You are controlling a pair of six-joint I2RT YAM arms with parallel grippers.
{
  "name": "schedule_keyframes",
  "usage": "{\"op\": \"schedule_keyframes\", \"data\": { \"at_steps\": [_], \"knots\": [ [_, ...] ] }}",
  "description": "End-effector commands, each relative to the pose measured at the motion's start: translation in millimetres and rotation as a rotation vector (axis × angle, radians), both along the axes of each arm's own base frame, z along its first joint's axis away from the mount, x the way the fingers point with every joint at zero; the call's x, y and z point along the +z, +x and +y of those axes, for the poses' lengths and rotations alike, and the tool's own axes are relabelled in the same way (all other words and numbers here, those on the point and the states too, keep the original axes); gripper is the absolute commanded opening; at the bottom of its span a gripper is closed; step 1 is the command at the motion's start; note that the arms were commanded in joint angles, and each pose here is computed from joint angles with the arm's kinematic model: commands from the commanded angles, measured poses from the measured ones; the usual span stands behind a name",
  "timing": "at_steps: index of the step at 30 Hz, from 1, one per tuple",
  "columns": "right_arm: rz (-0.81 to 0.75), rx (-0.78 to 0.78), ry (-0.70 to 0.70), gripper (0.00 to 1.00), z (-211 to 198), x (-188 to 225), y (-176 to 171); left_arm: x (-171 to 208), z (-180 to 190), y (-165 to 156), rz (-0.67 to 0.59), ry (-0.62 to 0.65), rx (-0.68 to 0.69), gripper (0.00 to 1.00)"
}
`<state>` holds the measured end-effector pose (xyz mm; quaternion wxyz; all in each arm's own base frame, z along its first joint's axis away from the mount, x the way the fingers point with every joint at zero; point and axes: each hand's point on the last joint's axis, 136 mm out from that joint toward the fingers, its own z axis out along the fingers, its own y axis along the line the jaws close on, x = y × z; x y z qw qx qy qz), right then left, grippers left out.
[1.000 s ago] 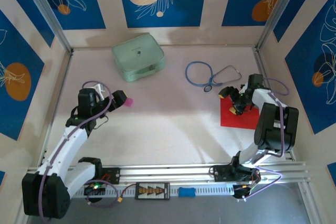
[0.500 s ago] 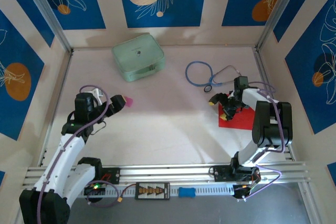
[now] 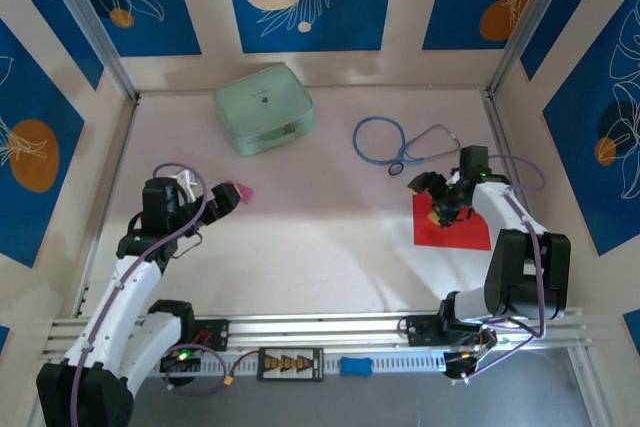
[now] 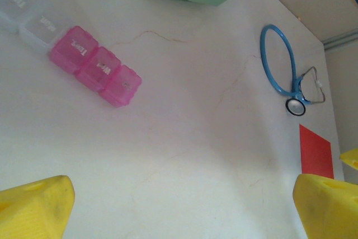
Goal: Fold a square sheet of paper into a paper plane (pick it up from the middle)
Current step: Move the square sheet of paper to the bottom-center of the table.
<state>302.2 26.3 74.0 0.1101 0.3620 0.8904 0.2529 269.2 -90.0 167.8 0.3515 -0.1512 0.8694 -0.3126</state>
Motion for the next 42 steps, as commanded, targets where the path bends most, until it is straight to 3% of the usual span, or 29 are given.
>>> {"op": "schedule_keyframes", "data": {
  "at_steps": [1,9,17,29,42],
  "knots": [
    [0.022,0.003,-0.058,0.86,-31,-8,2,19,-12,-2,-0.051,-0.056,-0.063,1.00],
    [0.159,0.019,-0.125,0.88,-56,-37,12,20,-15,-7,-0.050,-0.074,-0.080,1.00],
    [0.262,0.095,-0.086,0.87,-27,-56,-2,19,-14,-6,-0.051,-0.070,-0.069,1.00],
    [0.361,0.140,-0.017,0.84,67,-57,-48,16,-10,-4,-0.067,-0.044,-0.056,1.00],
    [0.376,0.061,0.021,0.83,212,-71,-71,8,-6,-6,-0.055,-0.023,-0.041,1.00]
  ]
}}
